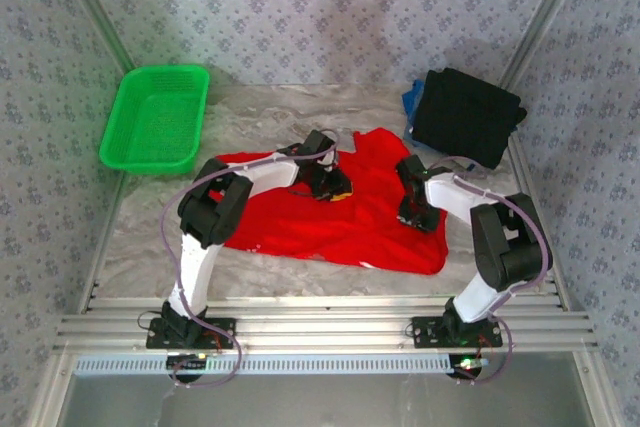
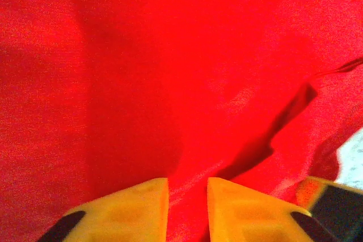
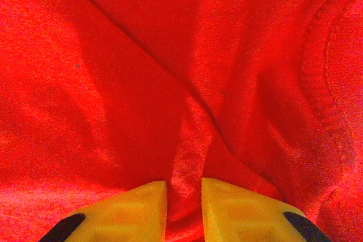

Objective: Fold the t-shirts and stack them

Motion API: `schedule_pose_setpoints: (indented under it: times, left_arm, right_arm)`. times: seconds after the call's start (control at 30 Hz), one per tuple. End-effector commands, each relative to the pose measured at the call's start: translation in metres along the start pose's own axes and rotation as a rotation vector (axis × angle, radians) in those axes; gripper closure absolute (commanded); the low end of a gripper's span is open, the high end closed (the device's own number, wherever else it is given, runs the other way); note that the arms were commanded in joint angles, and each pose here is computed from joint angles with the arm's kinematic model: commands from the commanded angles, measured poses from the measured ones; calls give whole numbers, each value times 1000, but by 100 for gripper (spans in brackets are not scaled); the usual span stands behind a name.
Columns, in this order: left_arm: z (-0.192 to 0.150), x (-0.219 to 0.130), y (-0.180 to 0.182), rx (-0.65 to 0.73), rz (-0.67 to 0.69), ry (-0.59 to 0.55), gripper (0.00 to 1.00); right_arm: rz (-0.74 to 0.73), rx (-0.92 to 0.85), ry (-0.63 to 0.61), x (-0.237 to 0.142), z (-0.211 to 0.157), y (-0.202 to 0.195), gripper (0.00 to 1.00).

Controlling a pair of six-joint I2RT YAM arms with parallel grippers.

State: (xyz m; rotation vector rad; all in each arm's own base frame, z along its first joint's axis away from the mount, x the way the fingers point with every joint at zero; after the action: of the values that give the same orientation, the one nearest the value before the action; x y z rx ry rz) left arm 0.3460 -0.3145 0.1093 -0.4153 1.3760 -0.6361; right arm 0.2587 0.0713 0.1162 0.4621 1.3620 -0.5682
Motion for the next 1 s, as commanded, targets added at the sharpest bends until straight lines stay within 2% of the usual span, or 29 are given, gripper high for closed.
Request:
schedule_pose_setpoints:
  times: [0.0, 0.03, 0.07, 0.27, 0.43, 0.5, 0.63, 0.73, 0.83, 0.97]
  left_arm:
    - [2, -19, -4, 18, 88, -38, 48]
    - [2, -24, -7, 23, 98, -60, 39]
    - [3, -32, -10, 27, 108, -82, 36]
    - [4, -67, -38, 83, 102, -124, 32]
    - [-3, -81, -43, 109, 96, -152, 30]
    - [-6, -96, -46, 120, 71, -225, 29]
    - [-11, -139, -52, 169, 60, -382, 22]
    - [-14, -161, -43, 164, 83, -415, 21]
    - [-23, -177, -24, 127, 127, -442, 21]
    - [-40, -200, 1, 72, 181, -493, 20]
  right_arm:
    - [-104, 36, -21, -6, -2, -22, 72]
    - [-99, 42, -31, -9, -1, -23, 71]
    - [-91, 46, -41, -13, 0, -23, 70]
    - [-38, 62, -100, -35, 8, -18, 64]
    - [186, 35, -163, -60, 19, -3, 58]
    - [303, -9, -136, -64, 25, 11, 55]
    - [419, -68, -104, -67, 34, 35, 54]
    - [494, -148, -71, -64, 34, 54, 55]
    - [506, -203, -37, -60, 30, 71, 57]
    - [502, -245, 34, -50, 24, 94, 71]
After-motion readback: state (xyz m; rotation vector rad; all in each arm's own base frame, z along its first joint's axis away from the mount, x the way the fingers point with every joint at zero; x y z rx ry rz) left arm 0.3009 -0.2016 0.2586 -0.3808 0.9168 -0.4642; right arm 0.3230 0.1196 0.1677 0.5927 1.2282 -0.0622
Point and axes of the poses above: each hand's point on the last joint's axis, 136 mm out from that joint toward the fingers, its own x axis out along the fingers, its own y axis along the line the jaws close on, z = x × y, the point moved 10 cm from there along -x, back along the fingers, and after that the axes turned 12 degrees about x, right-handed, at the moved point
